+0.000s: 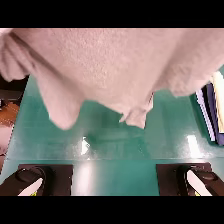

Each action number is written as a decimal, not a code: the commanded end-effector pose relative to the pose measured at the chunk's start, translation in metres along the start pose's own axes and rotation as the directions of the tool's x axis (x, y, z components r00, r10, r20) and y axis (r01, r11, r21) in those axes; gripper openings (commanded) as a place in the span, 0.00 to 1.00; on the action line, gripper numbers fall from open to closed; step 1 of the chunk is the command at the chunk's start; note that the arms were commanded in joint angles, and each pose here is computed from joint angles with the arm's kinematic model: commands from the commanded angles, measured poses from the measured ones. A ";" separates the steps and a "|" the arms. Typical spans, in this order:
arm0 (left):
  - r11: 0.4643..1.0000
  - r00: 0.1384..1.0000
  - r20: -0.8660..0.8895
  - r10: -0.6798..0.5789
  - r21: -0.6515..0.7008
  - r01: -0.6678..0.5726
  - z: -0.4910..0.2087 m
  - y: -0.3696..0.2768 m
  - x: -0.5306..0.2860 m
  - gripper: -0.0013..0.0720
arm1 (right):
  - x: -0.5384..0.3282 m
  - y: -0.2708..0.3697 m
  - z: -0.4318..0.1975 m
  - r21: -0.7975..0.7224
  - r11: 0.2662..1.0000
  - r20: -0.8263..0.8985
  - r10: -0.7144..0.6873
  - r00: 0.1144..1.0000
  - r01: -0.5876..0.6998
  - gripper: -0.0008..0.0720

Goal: Fold the shirts.

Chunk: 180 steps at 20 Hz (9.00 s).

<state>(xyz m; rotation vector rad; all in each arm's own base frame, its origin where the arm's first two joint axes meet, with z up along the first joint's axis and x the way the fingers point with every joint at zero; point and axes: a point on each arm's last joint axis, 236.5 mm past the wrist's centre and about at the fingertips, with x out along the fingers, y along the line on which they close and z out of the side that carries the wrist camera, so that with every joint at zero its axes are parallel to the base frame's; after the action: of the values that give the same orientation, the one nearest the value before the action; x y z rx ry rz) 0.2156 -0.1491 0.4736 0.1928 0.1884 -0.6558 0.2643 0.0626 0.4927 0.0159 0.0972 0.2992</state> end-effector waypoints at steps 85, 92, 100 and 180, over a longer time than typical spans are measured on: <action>0.585 0.600 -0.710 -0.369 -0.679 -0.444 -0.515 0.053 0.104 0.05 | -0.017 -0.012 -0.587 0.487 0.707 -0.872 0.428 0.238 0.514 0.61; 0.589 0.599 -0.706 -0.377 -0.682 -0.433 -0.508 0.052 0.102 0.05 | -0.001 0.000 -0.573 0.476 0.773 -0.879 0.417 0.230 0.419 0.04; 0.800 0.919 -0.360 0.163 -0.497 -0.337 -0.214 0.160 0.092 0.05 | 0.109 -0.065 -0.264 0.327 0.933 -0.502 0.037 0.864 0.150 0.04; 0.676 0.520 -0.781 -0.345 -0.592 -0.440 -0.509 0.108 0.131 0.76 | 0.112 -0.054 -0.460 0.453 0.863 -0.869 0.373 0.325 0.223 0.44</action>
<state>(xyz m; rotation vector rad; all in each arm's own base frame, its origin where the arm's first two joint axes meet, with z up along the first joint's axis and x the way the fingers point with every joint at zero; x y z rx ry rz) 0.3690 -0.0209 -0.0250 -0.2749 1.3816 -0.3147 0.3632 0.0242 0.0097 0.2629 1.4657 0.2545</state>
